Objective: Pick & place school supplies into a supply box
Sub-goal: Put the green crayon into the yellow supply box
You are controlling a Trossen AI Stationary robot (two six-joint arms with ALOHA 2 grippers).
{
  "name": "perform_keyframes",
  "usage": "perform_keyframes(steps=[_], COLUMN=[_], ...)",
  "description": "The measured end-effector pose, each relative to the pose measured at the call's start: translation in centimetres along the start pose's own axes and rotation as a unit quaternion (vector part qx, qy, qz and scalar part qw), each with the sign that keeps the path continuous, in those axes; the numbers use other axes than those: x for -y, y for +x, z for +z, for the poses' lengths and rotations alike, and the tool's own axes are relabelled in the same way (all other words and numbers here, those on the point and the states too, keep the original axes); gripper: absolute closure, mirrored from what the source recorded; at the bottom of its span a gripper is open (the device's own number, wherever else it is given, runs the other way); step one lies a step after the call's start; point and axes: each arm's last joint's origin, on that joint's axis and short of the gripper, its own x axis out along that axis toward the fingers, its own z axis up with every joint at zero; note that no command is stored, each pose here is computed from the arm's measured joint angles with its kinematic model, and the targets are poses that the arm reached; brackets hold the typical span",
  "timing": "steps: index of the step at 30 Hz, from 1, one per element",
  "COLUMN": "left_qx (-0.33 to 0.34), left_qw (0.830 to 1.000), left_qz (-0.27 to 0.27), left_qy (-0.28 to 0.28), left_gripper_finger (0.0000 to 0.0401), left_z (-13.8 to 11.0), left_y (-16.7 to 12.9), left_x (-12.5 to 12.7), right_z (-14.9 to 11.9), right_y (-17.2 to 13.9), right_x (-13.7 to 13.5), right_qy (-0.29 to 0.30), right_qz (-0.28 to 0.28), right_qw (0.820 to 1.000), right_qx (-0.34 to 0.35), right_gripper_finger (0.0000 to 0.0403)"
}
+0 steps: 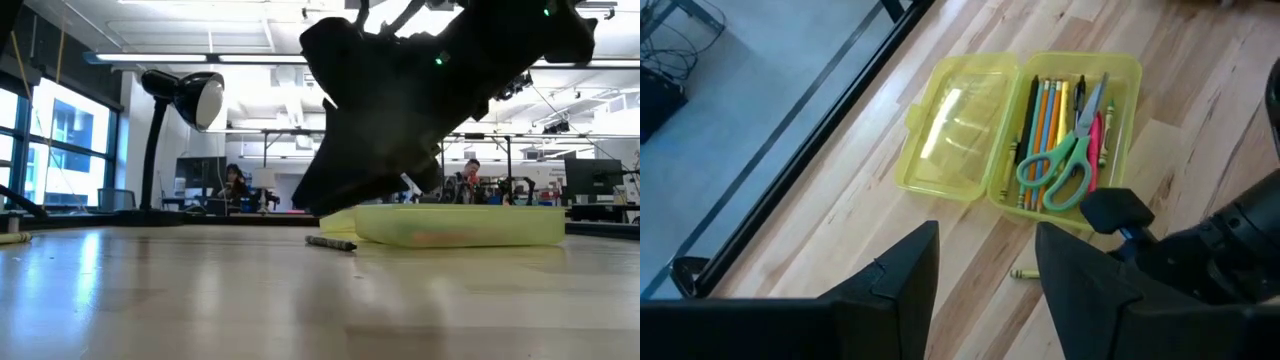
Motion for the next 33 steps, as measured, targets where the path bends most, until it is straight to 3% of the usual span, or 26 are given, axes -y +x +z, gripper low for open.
perform_keyframes(steps=[5, 9, 18, 27, 33], left_qx=[0.000, 0.000, -0.008, -0.006, 0.010], left_qw=[1.000, 1.000, 1.000, 1.000, 1.000], left_qz=[0.000, 0.000, -0.007, -0.011, -0.008], left_qy=[0.000, 0.000, 0.001, 0.012, 0.010], left_gripper_finger=[0.0199, 0.0202, 0.0199, 0.0202, 0.0199], left_z=[0.0, 0.0, 0.0, 0.1, 0.4], left_y=[0.0, 0.0, 0.0, -0.3, -1.1], left_x=[0.0, 0.0, 0.0, -0.3, -1.2], right_z=[1.1, 2.4, 3.7, 3.0, 3.5], right_y=[-0.2, -0.5, 0.5, 2.1, 2.3], right_x=[-0.6, -0.2, 1.8, 3.5, 3.6], right_qy=[-0.030, -0.078, -0.031, 0.015, 0.012], right_qz=[-0.018, -0.092, -0.121, -0.070, -0.051], right_qw=[0.999, 0.992, 0.989, 0.994, 0.993], right_qx=[-0.015, -0.038, -0.080, -0.085, -0.104], right_gripper_finger=[0.0295, 0.0295, 0.0295, 0.0295, 0.0295])
